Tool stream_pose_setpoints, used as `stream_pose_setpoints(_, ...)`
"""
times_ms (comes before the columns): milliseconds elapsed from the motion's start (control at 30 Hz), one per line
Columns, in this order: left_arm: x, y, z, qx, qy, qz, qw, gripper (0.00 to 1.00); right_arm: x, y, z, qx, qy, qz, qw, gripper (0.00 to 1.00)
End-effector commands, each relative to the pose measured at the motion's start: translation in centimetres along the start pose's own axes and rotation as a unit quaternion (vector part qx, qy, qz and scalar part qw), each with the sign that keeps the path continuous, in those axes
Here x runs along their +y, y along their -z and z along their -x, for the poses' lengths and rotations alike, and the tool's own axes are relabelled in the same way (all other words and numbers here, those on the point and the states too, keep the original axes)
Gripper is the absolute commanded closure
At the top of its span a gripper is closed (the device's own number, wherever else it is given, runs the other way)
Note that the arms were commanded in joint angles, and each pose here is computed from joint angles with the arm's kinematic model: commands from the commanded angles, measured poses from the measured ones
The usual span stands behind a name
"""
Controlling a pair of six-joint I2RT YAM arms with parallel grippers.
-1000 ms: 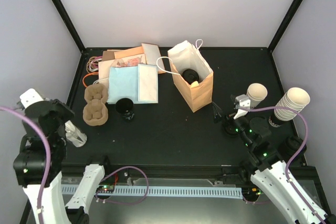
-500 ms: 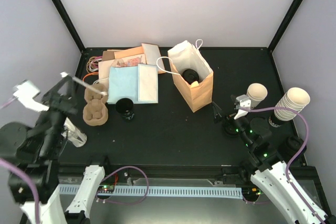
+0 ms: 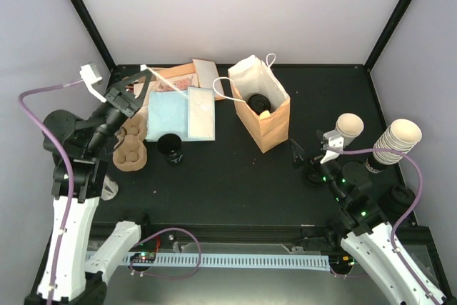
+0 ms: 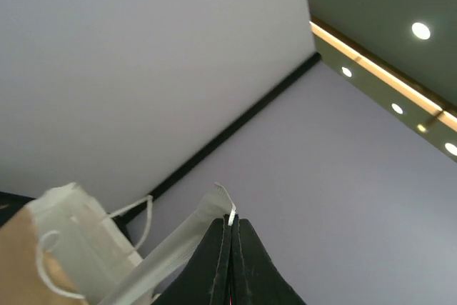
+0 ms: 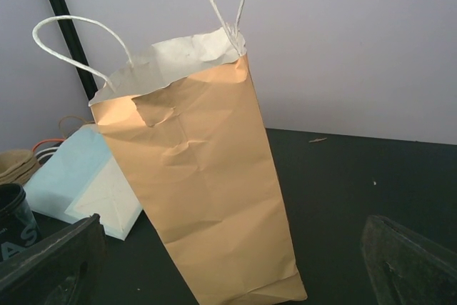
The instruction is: Pack the takeout coffee
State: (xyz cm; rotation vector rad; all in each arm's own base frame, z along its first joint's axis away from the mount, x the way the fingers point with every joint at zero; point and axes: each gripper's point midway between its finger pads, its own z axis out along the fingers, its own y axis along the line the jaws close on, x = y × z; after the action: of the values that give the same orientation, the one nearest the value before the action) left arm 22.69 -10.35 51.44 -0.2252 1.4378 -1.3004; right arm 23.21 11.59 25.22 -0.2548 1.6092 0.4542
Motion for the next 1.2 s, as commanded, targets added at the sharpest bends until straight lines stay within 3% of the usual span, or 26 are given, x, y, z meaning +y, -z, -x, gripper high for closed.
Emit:
stream_pose_setpoints(0,-2.9,-3.0,0.0,0.001,-0.017,-0.070,0.997,0.98,-0.5,0.4,1.5,-0.016,0.006,-0.017,1.000,0.00)
stream_pose_setpoints(267,-3.3,-9.8,-2.9,0.046,-0.025,-0.094,0.994,0.98,-0.9,0.5,2.0,-0.014,0.015,-0.030,0.999,0.00)
stream_pose_setpoints(433,-1.1,-13.4,-4.0,0.049,-0.053,-0.062,0.995,0.98,-1.0,0.7,2.2,-0.012,0.019,-0.035,0.999,0.00)
stream_pose_setpoints(767,4.2,-20.4,-7.0,0.083,-0.043,-0.027,0.995,0.98,-1.4,0.8,1.8,-0.009,0.020,-0.044,0.999,0.00)
stream_pose_setpoints(800,4.6,-21.0,-7.2,0.086,-0.043,-0.024,0.995,0.95,-1.4,0.8,1.7,-0.009,0.019,-0.044,0.999,0.00)
stream_pose_setpoints(833,4.9,-21.5,-7.6,0.092,-0.044,-0.021,0.995,0.85,-1.4,0.7,1.7,-0.009,0.019,-0.045,0.999,0.00)
stream_pose_setpoints(933,6.4,-23.2,-8.9,0.120,-0.064,0.003,0.991,0.31,-1.4,0.7,1.5,-0.007,0.018,-0.044,0.999,0.00)
stream_pose_setpoints(1000,7.3,-23.8,-9.6,0.142,-0.088,0.019,0.986,0.06,-1.4,0.6,1.5,-0.006,0.018,-0.043,0.999,0.00)
stream_pose_setpoints(1033,7.6,-23.9,-9.9,0.151,-0.096,0.026,0.984,0.02,-1.4,0.7,1.5,-0.006,0.019,-0.044,0.999,0.00)
stream_pose_setpoints(1167,8.1,-22.9,-10.2,0.168,-0.121,0.047,0.977,0.01,-1.5,0.7,1.4,-0.004,0.019,-0.046,0.999,0.00)
